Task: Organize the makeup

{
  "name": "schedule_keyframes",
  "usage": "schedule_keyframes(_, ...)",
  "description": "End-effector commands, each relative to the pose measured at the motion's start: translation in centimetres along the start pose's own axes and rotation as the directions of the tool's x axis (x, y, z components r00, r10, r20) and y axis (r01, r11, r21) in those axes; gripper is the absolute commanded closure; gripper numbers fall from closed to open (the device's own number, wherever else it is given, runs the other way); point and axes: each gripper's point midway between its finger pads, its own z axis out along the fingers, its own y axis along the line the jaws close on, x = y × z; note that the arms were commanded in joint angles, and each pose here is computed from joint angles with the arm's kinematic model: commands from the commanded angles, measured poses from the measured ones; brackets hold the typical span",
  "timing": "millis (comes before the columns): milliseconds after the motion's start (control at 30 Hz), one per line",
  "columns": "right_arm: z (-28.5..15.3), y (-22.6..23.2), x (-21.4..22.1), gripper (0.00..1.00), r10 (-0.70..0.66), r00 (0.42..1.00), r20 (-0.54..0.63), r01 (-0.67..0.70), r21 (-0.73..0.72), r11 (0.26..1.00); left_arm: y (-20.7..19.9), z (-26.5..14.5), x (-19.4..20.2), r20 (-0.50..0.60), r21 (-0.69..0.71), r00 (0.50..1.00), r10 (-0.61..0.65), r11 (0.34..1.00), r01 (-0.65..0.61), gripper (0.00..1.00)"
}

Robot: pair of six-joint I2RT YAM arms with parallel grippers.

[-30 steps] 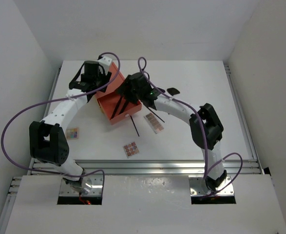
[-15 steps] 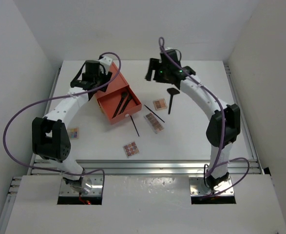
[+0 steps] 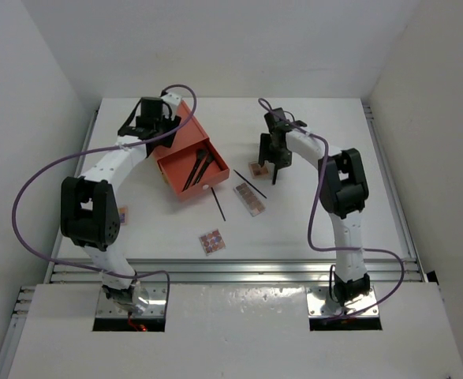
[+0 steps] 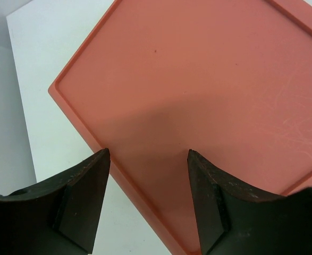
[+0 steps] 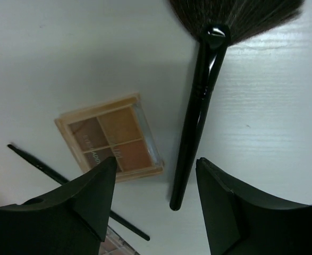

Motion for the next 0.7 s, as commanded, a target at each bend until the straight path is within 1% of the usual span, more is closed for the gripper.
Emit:
schedule_keyframes(0, 0.2, -0.6, 0.0, 0.39, 0.026, 1.000, 0.004, -0.026, 0.031, 0.999, 1.0, -0.1, -1.6, 0.046, -0.015, 0.999, -0.025, 1.000, 0.026, 0.34)
schedule_keyframes(67, 0.8, -1.8, 0.3, 0.43, 0.045, 0.999, -0.008, -0.044, 0.071, 0.996, 0.8, -0.1, -1.7, 0.049, -0.005, 0.998, -0.025, 1.000, 0.026, 0.34)
schedule_keyframes(100, 1.0, -1.9, 0.7, 0.43, 0.045, 0.999, -0.022, -0.043, 0.080, 0.996, 0.8, -0.1, -1.7, 0.049, -0.005, 0.998, -0.025, 1.000, 0.026, 0.34)
schedule_keyframes(133, 1.0, -2.1, 0.4, 0.45, 0.045, 0.999, -0.015, -0.044, 0.087, 0.995, 0.6, -0.1, -1.6, 0.044, 0.009, 0.999, -0.024, 1.000, 0.023, 0.34)
schedule_keyframes(267, 0.7, -2.3, 0.2, 0.47, 0.020, 1.000, -0.006, -0.019, 0.084, 0.996, 0.8, 0.0, -1.7, 0.044, 0.013, 0.998, -0.048, 0.999, 0.048, 0.34)
schedule_keyframes(400, 1.0, -3.7, 0.1, 0.56, 0.036, 0.999, -0.010, -0.035, 0.107, 0.994, 0.7, 0.0, -1.8, 0.046, 0.022, 0.998, -0.049, 0.999, 0.048, 0.34)
schedule_keyframes(533, 2.4, -4.4, 0.6, 0.57, 0.073, 0.996, -0.056, -0.068, 0.092, 0.993, 0.7, -0.1, -2.0, 0.046, 0.022, 0.998, -0.049, 0.999, 0.048, 0.34)
schedule_keyframes(667, 2.9, -4.1, 1.1, 0.57, 0.074, 0.993, -0.090, -0.067, 0.087, 0.994, 0.7, -0.1, -2.0, 0.046, 0.022, 0.998, -0.049, 0.999, 0.048, 0.34)
